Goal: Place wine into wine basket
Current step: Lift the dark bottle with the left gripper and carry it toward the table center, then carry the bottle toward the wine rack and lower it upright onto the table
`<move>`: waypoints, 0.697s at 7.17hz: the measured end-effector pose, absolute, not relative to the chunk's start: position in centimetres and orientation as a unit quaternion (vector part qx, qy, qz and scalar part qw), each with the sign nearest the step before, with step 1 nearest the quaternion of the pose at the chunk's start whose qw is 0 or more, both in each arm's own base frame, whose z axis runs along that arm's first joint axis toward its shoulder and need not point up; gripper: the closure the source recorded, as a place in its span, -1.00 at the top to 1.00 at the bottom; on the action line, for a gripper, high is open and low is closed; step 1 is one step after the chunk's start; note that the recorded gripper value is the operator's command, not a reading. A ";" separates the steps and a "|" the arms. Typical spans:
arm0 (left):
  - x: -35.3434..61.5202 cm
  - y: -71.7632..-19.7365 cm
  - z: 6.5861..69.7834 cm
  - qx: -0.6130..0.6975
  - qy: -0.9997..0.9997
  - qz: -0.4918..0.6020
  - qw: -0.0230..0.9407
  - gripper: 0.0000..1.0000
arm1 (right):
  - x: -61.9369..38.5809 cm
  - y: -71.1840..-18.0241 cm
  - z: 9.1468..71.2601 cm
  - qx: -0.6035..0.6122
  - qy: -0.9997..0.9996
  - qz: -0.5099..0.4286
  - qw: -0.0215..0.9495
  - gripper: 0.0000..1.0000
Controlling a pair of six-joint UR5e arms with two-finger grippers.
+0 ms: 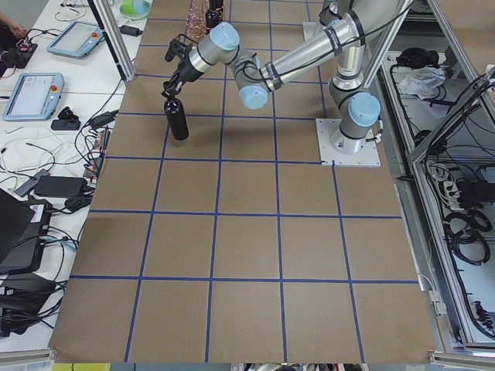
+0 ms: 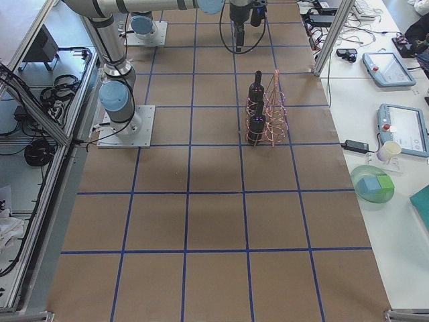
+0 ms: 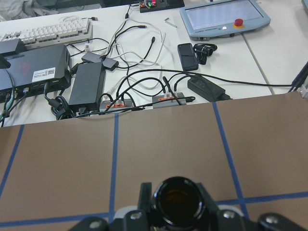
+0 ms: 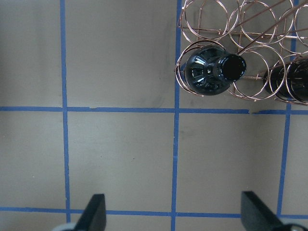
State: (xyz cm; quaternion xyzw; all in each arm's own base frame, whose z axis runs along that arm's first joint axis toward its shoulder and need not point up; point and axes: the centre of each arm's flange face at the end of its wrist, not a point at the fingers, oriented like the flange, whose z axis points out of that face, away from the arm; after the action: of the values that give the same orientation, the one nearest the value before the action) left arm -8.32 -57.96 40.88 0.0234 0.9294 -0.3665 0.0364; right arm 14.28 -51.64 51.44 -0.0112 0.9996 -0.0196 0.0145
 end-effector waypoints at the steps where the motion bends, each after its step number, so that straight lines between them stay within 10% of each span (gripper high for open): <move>1: -13.8 -56.0 41.5 0.015 0.941 -0.335 0.044 -0.61 | 14.3 -51.6 51.4 -0.012 1.000 -0.019 0.014 1.00; 5: -26.3 -51.0 41.5 -0.003 0.987 -0.156 0.040 -0.71 | 14.2 -51.7 51.3 -0.011 1.000 -0.017 0.012 1.00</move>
State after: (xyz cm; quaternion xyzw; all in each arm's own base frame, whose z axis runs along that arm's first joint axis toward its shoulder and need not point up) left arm -26.31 -50.99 41.51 -0.0030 0.9870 -0.1557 0.0403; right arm 14.17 -51.67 51.29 -0.0112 0.9997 -0.0169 0.0124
